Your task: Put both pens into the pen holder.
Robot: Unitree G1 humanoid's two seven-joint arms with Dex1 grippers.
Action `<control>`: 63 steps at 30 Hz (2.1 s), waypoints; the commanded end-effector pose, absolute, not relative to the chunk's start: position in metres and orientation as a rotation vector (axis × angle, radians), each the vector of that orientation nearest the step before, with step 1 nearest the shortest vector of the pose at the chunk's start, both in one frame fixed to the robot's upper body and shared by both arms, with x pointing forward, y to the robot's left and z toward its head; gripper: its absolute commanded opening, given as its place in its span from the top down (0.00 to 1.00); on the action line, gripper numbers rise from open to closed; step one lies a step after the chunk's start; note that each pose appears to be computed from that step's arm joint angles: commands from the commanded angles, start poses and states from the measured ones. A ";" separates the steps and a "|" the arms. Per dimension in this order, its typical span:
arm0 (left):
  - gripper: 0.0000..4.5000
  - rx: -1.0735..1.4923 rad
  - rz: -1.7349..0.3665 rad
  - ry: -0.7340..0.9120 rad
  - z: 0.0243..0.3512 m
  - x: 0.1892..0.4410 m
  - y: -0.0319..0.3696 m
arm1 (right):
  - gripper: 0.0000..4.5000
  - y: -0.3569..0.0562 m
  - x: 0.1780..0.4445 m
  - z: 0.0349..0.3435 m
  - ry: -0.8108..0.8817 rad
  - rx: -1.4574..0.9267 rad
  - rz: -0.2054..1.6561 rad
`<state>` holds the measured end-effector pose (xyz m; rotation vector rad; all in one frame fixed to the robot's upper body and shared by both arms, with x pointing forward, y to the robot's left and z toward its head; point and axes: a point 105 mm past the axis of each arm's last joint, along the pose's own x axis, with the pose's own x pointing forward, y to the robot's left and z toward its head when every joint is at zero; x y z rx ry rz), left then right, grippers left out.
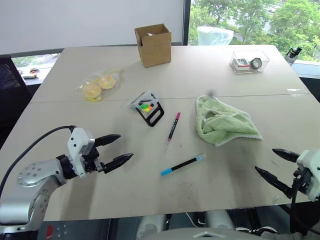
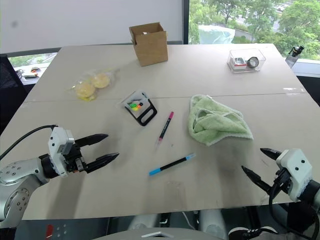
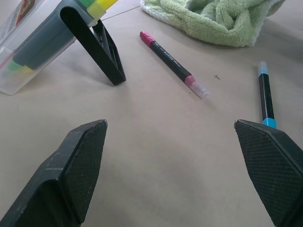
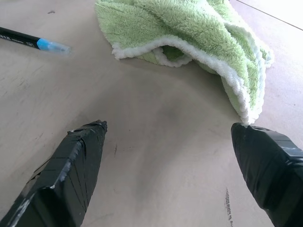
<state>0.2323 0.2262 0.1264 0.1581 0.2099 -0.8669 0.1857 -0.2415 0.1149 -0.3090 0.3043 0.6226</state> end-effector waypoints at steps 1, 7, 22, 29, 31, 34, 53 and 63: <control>0.01 0.155 -0.914 0.148 0.143 0.235 0.215 | 0.00 -0.232 0.197 0.133 0.240 -0.322 0.639; 0.01 0.124 -1.072 0.026 0.167 0.228 0.180 | 0.00 -0.194 0.243 0.167 0.202 -0.290 0.754; 0.01 0.155 -1.103 -0.013 0.174 0.221 0.169 | 0.00 -0.138 0.361 0.125 0.497 -0.524 0.861; 0.00 0.161 -1.067 -0.033 0.175 0.218 0.169 | 0.39 -0.166 0.389 0.114 0.578 -0.523 0.784; 0.00 0.155 -1.063 -0.037 0.175 0.217 0.167 | 0.59 -0.186 0.389 0.119 0.575 -0.511 0.728; 0.00 0.147 -1.073 -0.035 0.173 0.215 0.163 | 0.91 -0.232 0.386 0.121 0.596 -0.494 0.587; 0.00 0.366 -1.296 0.331 0.156 0.236 0.114 | 0.01 -0.275 0.303 0.175 0.379 -0.404 0.627; 0.00 0.485 -1.382 0.590 0.140 0.259 0.082 | 0.01 -0.205 0.188 0.199 0.168 -0.570 0.968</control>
